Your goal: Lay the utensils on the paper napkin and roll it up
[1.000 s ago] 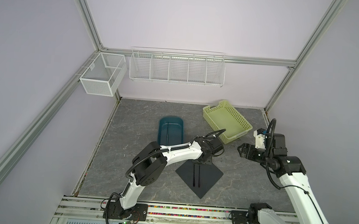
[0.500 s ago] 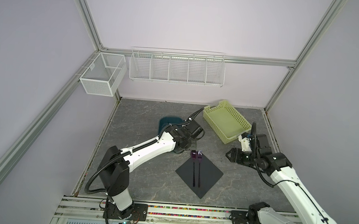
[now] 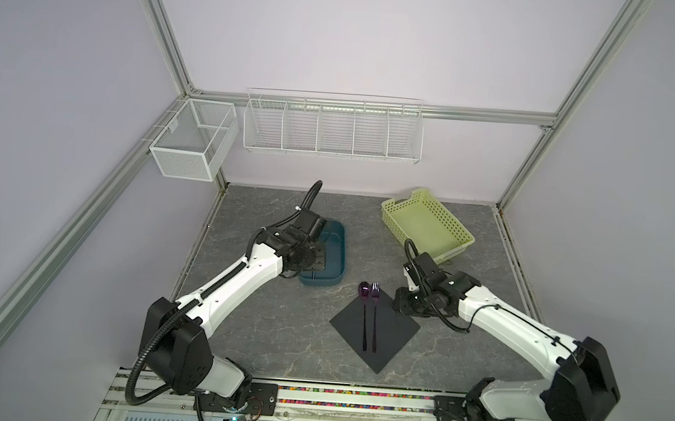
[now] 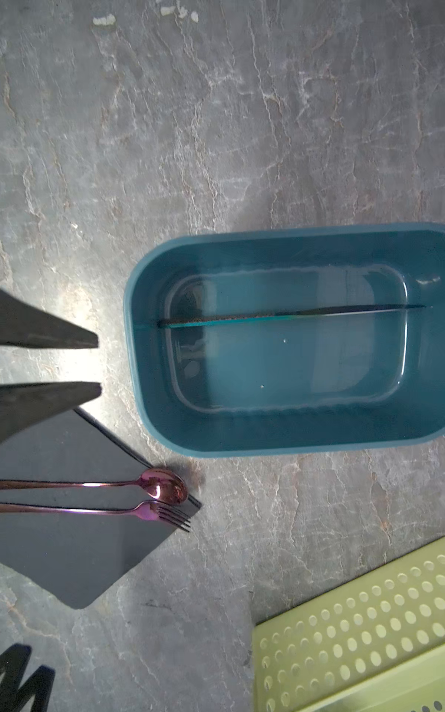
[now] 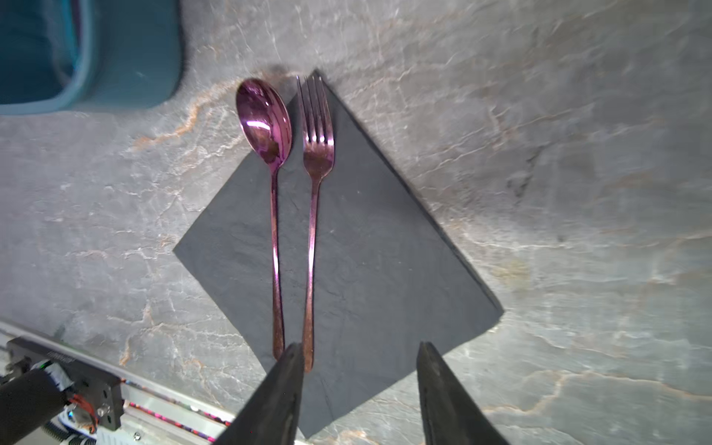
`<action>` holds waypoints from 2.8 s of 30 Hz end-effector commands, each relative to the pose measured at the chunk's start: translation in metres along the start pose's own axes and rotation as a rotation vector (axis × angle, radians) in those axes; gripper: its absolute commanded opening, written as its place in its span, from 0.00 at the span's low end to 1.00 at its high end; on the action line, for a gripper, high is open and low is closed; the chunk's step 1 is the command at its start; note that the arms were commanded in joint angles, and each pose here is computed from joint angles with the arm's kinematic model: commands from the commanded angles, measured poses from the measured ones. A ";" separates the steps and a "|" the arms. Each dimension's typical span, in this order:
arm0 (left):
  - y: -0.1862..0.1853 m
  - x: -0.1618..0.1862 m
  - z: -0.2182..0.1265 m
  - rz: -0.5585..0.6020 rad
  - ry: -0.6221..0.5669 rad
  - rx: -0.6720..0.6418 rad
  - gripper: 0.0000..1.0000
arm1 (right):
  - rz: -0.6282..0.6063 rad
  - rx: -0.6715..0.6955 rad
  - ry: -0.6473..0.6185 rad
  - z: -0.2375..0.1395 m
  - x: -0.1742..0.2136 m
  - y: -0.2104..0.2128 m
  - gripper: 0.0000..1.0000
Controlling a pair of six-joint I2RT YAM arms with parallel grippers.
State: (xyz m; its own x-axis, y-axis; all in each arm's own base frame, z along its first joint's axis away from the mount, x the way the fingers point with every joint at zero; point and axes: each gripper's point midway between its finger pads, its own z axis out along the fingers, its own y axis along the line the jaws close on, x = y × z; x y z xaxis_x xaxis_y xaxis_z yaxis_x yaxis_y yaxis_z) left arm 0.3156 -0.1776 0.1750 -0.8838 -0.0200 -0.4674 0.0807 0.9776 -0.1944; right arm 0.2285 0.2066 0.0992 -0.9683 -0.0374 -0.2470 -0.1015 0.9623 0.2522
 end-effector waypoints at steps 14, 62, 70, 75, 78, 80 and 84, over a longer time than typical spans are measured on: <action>0.049 0.009 0.008 0.073 0.011 -0.018 0.18 | 0.034 -0.022 0.074 0.056 -0.002 0.043 0.33; 0.056 0.013 0.004 0.078 0.004 -0.045 0.19 | 0.045 0.021 0.116 0.091 -0.002 0.043 0.10; 0.057 0.012 0.003 0.075 0.000 -0.051 0.19 | 0.050 0.014 0.115 0.090 -0.004 0.045 0.08; 0.057 0.012 0.003 0.076 -0.001 -0.052 0.19 | 0.055 0.035 0.111 0.089 -0.004 0.042 0.14; 0.057 0.012 0.004 0.076 0.001 -0.053 0.19 | 0.053 0.048 0.110 0.088 -0.004 0.039 0.16; 0.058 0.013 0.004 0.076 0.002 -0.054 0.19 | 0.052 0.056 0.113 0.089 -0.003 0.037 0.18; 0.058 0.013 0.004 0.075 0.005 -0.055 0.19 | 0.053 0.059 0.120 0.091 -0.002 0.037 0.20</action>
State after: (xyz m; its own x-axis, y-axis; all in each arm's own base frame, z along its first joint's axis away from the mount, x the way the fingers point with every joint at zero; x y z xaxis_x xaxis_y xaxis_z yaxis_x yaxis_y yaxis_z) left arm 0.3121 -0.1269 0.1509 -0.8854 0.0459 -0.4626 0.1166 0.9852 -0.1255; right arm 0.2487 0.2692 0.0301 -0.9901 -0.0210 -0.1390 -0.0541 0.9695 0.2389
